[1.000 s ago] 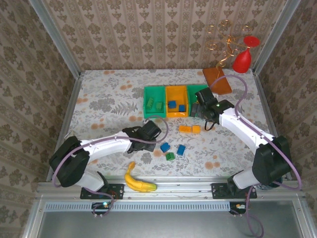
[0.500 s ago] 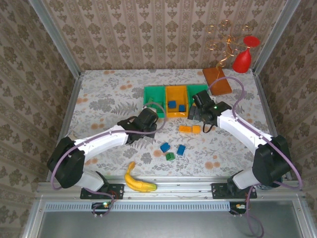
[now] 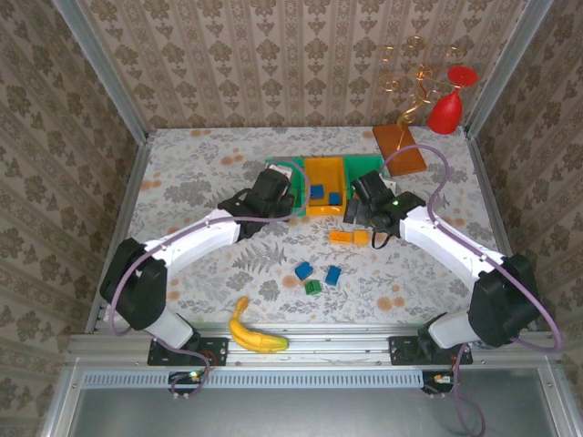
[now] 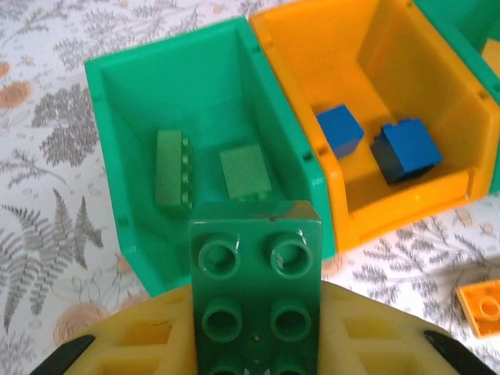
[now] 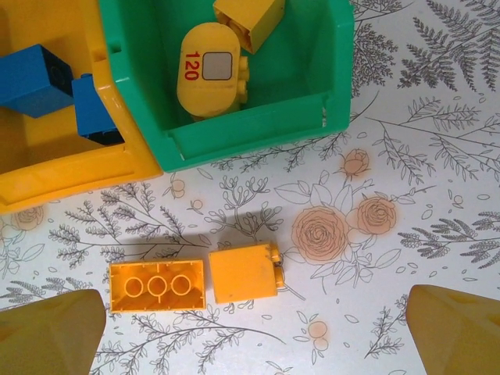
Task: Sort the legos into containers by color
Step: Place the lego in the container.
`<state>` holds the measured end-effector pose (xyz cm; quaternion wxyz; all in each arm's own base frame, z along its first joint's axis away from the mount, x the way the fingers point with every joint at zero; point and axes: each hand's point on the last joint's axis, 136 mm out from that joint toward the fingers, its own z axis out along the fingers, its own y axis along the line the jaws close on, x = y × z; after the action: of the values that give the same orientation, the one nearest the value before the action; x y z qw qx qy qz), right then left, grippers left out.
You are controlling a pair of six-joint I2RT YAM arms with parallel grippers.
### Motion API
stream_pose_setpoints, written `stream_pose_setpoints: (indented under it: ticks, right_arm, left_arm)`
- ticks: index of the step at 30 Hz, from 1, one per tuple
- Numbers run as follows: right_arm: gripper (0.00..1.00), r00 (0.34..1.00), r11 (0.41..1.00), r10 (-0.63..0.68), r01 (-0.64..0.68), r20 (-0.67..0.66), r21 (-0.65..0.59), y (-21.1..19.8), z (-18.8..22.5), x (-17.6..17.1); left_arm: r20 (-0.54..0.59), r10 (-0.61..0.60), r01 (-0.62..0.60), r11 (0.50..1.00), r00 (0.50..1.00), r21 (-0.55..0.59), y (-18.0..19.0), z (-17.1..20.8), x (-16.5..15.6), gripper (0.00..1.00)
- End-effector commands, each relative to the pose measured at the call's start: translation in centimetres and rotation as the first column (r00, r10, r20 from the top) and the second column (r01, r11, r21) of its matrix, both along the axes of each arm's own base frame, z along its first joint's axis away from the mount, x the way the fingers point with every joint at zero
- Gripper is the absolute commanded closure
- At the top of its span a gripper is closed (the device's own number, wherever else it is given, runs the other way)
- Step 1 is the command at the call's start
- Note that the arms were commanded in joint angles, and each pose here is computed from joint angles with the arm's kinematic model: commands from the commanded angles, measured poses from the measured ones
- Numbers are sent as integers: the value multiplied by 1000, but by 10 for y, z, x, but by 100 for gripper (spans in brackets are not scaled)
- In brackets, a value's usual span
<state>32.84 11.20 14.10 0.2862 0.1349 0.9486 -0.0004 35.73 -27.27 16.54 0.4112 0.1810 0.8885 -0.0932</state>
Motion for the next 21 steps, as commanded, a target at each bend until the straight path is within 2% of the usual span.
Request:
stream_pose_setpoints:
  ticks: [1,8,14,18,21]
  right_arm:
    - [0,1000,1000,-26,26,7,-13,-4,2,-6]
    - [0,1000,1000,-9,9,4,-16,3,3,-8]
    - [0,1000,1000,-2,2,-8,-22,6,1,-13]
    - [0,1000,1000,1,-2,-21,-26,8,-4,-17]
    - [0,1000,1000,2,-3,-26,-26,8,-6,-19]
  left_arm:
    - [44,-30,31,999,999,-10,-11,13,22,78]
    - [27,-12,12,1000,1000,24,-14,2,58,77]
    - [-15,-1,1,999,1000,38,-14,-16,76,76]
    - [-28,18,-16,999,999,44,-10,-25,85,73]
    - [-34,28,-26,999,999,40,-8,-27,89,67]
